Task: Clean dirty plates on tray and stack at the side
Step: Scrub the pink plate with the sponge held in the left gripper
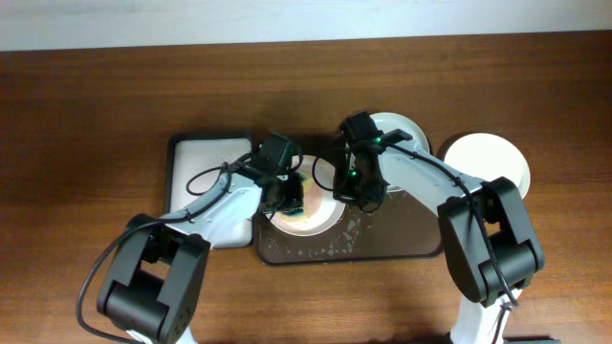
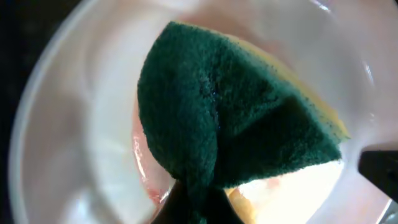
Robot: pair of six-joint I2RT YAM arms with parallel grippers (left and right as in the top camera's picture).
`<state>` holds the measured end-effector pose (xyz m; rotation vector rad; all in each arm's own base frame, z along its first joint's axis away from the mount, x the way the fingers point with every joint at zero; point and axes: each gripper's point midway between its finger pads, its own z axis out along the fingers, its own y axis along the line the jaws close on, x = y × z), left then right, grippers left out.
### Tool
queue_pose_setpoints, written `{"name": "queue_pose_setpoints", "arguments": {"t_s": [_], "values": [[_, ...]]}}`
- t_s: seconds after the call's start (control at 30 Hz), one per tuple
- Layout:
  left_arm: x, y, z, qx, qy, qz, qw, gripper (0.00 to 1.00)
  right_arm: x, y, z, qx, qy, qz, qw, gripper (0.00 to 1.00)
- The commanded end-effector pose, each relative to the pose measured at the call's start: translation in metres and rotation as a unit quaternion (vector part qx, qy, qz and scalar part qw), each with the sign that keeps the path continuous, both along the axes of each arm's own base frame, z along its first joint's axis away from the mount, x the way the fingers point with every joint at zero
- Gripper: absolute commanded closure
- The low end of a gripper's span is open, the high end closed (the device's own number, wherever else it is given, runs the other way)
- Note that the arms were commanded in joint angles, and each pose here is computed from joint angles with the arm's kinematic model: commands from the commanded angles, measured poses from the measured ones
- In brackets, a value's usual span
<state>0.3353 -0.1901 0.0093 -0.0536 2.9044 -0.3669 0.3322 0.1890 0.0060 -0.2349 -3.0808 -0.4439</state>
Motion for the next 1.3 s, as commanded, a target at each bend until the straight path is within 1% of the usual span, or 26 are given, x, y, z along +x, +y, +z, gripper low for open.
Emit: {"name": "queue_pose_setpoints", "arguments": {"t_s": [0.0,0.07,0.1,0.17,0.23,0.33,0.43,0.47,0.57,0.73,0.8,0.87,0.93,0.97,1.0,1.07,1.17,1.23,1.27], "values": [[0.015,0.016,0.024,0.026,-0.033,0.003,0.999,1.00,-0.002,-0.007,-0.005,-0.025,0.001,-0.002,1.000,0.96],[0.022,0.011,0.044,0.012,-0.057,0.004,0.998,1.00,-0.002,-0.007,-0.005,-0.025,0.001,-0.002,1.000,0.95],[0.021,0.009,0.047,0.000,-0.056,0.013,0.998,1.00,-0.002,-0.007,-0.005,-0.026,0.002,-0.002,1.000,0.96],[0.014,0.003,0.042,-0.024,-0.030,0.031,0.999,1.00,-0.002,-0.007,-0.005,-0.025,0.001,-0.002,1.000,0.96],[0.004,-0.002,0.035,-0.035,-0.010,0.048,0.998,1.00,-0.002,-0.007,-0.005,-0.025,0.001,-0.002,1.000,0.95],[-0.007,-0.018,0.025,-0.040,-0.010,0.036,0.999,1.00,-0.002,-0.007,-0.005,-0.026,0.002,-0.002,1.000,0.95],[-0.013,-0.042,0.017,-0.046,-0.028,0.016,0.998,1.00,-0.003,-0.007,-0.005,-0.026,0.003,-0.002,1.000,0.96],[-0.014,-0.045,0.011,-0.036,-0.032,0.017,0.999,1.00,-0.003,-0.007,-0.005,-0.026,0.003,-0.002,1.000,0.95],[-0.011,-0.029,-0.008,0.030,-0.046,0.036,0.998,1.00,-0.004,-0.008,-0.005,-0.027,0.005,-0.002,1.000,0.96],[0.002,0.015,-0.008,0.143,-0.094,0.073,0.983,1.00,-0.005,-0.008,-0.005,-0.028,0.005,0.007,1.000,0.95],[0.007,0.022,-0.005,0.161,-0.105,0.063,0.979,1.00,-0.005,-0.008,-0.005,-0.028,0.005,0.007,1.000,0.95],[0.015,0.031,-0.004,0.162,-0.106,0.073,0.978,1.00,-0.005,-0.008,-0.005,-0.028,0.005,0.007,1.000,0.96],[0.027,0.032,0.003,0.154,-0.108,0.038,0.981,1.00,-0.005,-0.008,-0.005,-0.028,0.005,0.007,1.000,0.95],[0.034,0.025,0.011,0.135,-0.107,0.008,0.985,1.00,-0.005,-0.008,-0.005,-0.028,0.005,0.007,1.000,0.95],[0.040,0.020,0.021,0.112,-0.099,-0.003,0.989,1.00,-0.005,-0.008,-0.005,-0.028,0.005,0.007,1.000,0.95],[0.046,0.013,0.043,0.086,-0.091,-0.006,0.992,1.00,-0.005,-0.008,-0.005,-0.028,0.004,0.007,1.000,0.95],[0.053,0.009,0.087,0.073,-0.116,-0.003,0.991,1.00,-0.005,-0.008,-0.005,-0.028,0.004,0.007,1.000,0.96],[0.054,0.019,0.106,0.074,-0.132,0.010,0.988,1.00,-0.005,-0.008,-0.005,-0.028,0.005,0.007,1.000,0.95],[0.052,0.035,0.111,0.087,-0.128,0.025,0.988,1.00,-0.005,-0.008,-0.005,-0.028,0.004,0.007,1.000,0.95]]}}
